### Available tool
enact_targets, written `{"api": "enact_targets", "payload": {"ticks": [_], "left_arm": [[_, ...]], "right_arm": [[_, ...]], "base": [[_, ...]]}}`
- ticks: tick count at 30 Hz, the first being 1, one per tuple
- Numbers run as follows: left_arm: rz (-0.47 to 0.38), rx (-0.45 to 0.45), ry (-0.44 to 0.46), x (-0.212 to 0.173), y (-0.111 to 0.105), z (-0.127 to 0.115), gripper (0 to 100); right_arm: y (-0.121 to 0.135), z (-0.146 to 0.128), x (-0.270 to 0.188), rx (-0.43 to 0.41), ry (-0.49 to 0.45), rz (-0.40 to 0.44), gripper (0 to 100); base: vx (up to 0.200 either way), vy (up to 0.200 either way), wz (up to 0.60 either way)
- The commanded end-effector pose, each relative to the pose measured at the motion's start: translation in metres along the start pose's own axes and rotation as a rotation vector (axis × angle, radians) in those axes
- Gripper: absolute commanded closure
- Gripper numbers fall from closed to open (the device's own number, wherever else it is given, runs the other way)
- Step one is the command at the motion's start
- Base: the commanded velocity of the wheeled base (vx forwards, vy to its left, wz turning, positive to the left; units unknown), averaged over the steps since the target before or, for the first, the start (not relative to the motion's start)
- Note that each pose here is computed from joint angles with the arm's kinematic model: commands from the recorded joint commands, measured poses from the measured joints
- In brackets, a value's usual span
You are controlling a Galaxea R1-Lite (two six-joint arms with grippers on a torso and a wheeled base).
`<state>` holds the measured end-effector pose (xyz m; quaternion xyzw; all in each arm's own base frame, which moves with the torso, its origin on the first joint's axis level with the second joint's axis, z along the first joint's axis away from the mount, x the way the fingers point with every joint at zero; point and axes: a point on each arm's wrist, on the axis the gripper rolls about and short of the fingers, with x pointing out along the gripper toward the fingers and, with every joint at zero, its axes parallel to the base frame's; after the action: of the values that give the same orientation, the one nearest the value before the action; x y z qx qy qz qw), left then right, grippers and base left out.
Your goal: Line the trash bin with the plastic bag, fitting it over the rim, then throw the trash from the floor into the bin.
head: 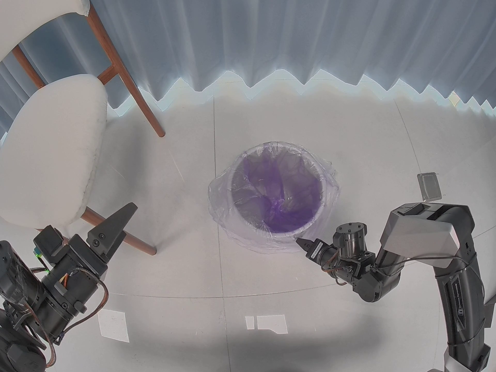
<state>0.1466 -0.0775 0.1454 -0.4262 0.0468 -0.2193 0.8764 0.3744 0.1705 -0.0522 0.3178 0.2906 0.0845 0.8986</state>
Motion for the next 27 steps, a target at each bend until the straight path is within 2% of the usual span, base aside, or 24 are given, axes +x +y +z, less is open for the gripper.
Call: {"api": "enact_targets", "payload": {"ticks": [1, 6, 9, 12, 14, 16, 17, 18, 20, 22, 24, 27], "left_arm": [[0.057, 0.003, 0.007, -0.004, 0.009, 0.001, 0], [0.173, 0.029, 0.146, 0.0, 0.021, -0.013, 0], [0.288, 0.031, 0.271, 0.012, 0.041, -0.032, 0], [0.36, -0.002, 0.346, 0.029, 0.057, -0.049, 0], [0.384, -0.069, 0.391, 0.043, 0.066, -0.063, 0], [0.375, -0.163, 0.362, 0.067, 0.072, -0.07, 0], [0.375, -0.163, 0.362, 0.067, 0.072, -0.07, 0], [0.349, -0.249, 0.317, 0.089, 0.078, -0.075, 0], [0.338, -0.319, 0.288, 0.105, 0.088, -0.083, 0], [0.335, -0.335, 0.286, 0.111, 0.093, -0.088, 0], [0.346, -0.338, 0.298, 0.129, 0.115, -0.11, 0], [0.333, -0.336, 0.265, 0.148, 0.125, -0.118, 0]], "right_arm": [[0.013, 0.009, -0.077, 0.06, 0.044, 0.026, 0], [0.024, 0.02, -0.153, 0.08, 0.008, 0.104, 0], [0.025, 0.026, -0.189, 0.102, -0.023, 0.133, 0], [0.026, 0.029, -0.215, 0.149, -0.051, 0.167, 0], [0.027, 0.031, -0.224, 0.174, -0.068, 0.184, 0], [0.025, 0.035, -0.23, 0.191, -0.093, 0.186, 0], [0.025, 0.035, -0.231, 0.191, -0.093, 0.187, 0], [0.024, 0.037, -0.234, 0.195, -0.112, 0.186, 0], [0.024, 0.04, -0.238, 0.2, -0.144, 0.183, 0], [0.023, 0.042, -0.239, 0.206, -0.16, 0.177, 0], [0.021, 0.046, -0.243, 0.213, -0.186, 0.171, 0], [0.019, 0.048, -0.246, 0.22, -0.2, 0.166, 0]], "base": [[0.0, 0.0, 0.0], [0.0, 0.0, 0.0], [0.0, 0.0, 0.0], [0.0, 0.0, 0.0], [0.0, 0.0, 0.0], [0.0, 0.0, 0.0], [0.0, 0.0, 0.0], [0.0, 0.0, 0.0], [0.0, 0.0, 0.0], [0.0, 0.0, 0.0], [0.0, 0.0, 0.0], [0.0, 0.0, 0.0]]}}
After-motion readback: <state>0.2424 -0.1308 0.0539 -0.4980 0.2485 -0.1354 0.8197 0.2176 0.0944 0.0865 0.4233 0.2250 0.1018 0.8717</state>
